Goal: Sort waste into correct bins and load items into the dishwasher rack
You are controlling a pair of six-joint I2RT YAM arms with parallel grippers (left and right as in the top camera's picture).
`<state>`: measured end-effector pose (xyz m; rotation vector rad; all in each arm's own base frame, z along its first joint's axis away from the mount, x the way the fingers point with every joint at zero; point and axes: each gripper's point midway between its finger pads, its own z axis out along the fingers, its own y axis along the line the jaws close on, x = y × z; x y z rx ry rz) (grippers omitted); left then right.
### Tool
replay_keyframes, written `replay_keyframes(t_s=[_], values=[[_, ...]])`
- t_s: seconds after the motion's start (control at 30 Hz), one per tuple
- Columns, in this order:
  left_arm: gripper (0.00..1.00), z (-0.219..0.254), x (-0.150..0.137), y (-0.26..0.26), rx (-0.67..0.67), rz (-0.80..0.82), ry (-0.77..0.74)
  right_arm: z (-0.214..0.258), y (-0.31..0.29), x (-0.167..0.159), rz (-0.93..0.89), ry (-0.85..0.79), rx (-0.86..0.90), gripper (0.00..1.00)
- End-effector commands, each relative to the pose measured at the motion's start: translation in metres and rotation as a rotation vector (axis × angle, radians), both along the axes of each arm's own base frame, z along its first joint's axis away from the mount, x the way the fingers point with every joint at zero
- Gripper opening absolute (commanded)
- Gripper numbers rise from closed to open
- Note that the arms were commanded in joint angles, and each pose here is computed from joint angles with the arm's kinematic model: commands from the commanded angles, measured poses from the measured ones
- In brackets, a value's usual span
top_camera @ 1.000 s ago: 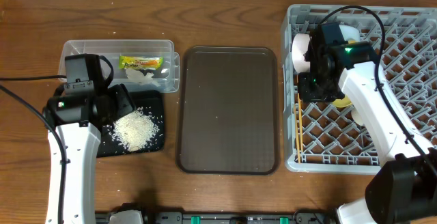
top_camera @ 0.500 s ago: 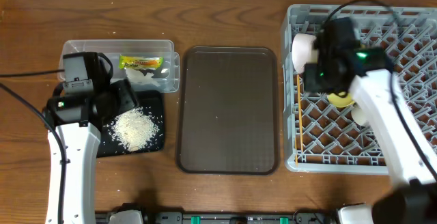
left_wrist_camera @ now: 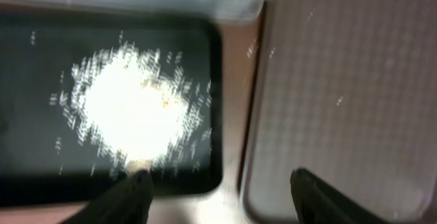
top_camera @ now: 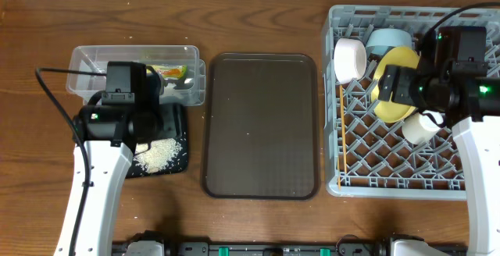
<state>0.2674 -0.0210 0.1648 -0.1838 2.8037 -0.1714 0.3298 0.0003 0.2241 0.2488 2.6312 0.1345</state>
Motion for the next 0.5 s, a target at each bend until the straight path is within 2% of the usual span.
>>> replay_keyframes(t_s=[0.0,0.17,0.37,0.4,0.47], values=[[0.67,-0.001,-0.009,0.007,0.038,0.002,0.02,0.012,0.002,-0.009,0.014,-0.038,0.006,0.99],[0.67,0.013,-0.019,0.009,0.044,0.007,-0.082,0.02,0.002,-0.024,0.013,-0.142,-0.002,0.99],[0.68,0.035,-0.043,0.011,0.047,0.018,-0.306,0.03,0.001,-0.058,0.007,-0.386,-0.02,0.99],[0.96,0.036,-0.047,0.011,0.047,0.018,-0.329,0.032,0.0,-0.065,0.001,-0.42,-0.028,0.99],[0.96,0.04,-0.055,0.011,0.046,0.019,-0.37,0.034,-0.002,-0.078,-0.01,-0.465,-0.042,0.99]])
